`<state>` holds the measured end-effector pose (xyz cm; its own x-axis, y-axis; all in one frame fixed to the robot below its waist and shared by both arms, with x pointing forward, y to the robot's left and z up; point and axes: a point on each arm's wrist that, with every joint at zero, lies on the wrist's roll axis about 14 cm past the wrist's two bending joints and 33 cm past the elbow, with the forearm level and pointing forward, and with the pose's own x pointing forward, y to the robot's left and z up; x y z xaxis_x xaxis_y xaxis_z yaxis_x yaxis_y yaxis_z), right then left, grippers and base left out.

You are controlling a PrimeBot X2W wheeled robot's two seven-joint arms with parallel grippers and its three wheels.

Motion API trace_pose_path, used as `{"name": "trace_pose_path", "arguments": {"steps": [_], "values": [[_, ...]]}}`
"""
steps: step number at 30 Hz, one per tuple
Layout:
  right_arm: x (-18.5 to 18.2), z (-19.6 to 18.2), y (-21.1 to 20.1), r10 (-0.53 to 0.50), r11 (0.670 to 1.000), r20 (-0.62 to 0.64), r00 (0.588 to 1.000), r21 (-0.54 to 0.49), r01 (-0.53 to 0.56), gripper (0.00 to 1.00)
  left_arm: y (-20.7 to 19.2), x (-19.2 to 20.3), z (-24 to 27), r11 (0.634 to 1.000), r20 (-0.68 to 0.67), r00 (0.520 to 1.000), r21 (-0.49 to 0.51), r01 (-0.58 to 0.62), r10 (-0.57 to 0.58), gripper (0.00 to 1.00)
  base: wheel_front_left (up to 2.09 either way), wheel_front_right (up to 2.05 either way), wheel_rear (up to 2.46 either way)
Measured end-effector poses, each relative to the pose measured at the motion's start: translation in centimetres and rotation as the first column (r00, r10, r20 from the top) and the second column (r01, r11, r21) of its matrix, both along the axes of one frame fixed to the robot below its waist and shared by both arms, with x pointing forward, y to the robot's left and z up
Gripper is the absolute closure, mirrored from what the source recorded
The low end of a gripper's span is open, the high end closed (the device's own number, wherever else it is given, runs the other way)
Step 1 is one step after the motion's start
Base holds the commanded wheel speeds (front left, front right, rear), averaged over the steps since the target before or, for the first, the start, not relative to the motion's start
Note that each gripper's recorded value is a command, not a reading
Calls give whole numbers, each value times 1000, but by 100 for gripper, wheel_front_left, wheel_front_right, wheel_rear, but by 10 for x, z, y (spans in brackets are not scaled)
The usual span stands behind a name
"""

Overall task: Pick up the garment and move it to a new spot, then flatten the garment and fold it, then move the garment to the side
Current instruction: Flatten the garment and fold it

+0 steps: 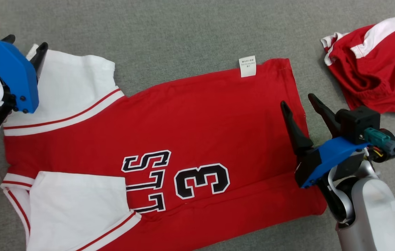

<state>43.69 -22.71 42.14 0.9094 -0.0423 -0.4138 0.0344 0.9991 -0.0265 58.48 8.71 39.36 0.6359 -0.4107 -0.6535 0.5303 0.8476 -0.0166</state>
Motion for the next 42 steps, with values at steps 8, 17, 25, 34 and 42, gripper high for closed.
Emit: {"name": "trace_pose_path", "arguments": {"steps": [8, 17, 25, 34, 42], "values": [[8, -11, -6, -6, 1000, -13, 1000, -12, 6, 0, 4, -7, -47, 999, -191, 981, 50, 17, -7, 0, 0, 0, 0], [13, -15, -4, -1, 1000, -11, 1000, -1, 1, 0, 0, -13, -48, 1000, -252, 968, -3, 19, -19, 92, 0, 0, 0], [31, -5, 0, 15, 1000, 8, 1000, -1, -15, 0, -5, -12, -19, 995, -157, 988, -103, -8, -9, 100, 0, 0, 0], [59, 9, -18, -3, 1000, -9, 1000, -26, 3, 0, -1, -18, 28, 977, -28, 999, -210, -25, 20, 100, 0, 0, 0], [63, -18, -20, -1, 999, -149, 989, -39, -5, 0, 0, -37, 39, 974, 24, 1000, -228, 8, -2, 100, 0, 0, 0]]}}
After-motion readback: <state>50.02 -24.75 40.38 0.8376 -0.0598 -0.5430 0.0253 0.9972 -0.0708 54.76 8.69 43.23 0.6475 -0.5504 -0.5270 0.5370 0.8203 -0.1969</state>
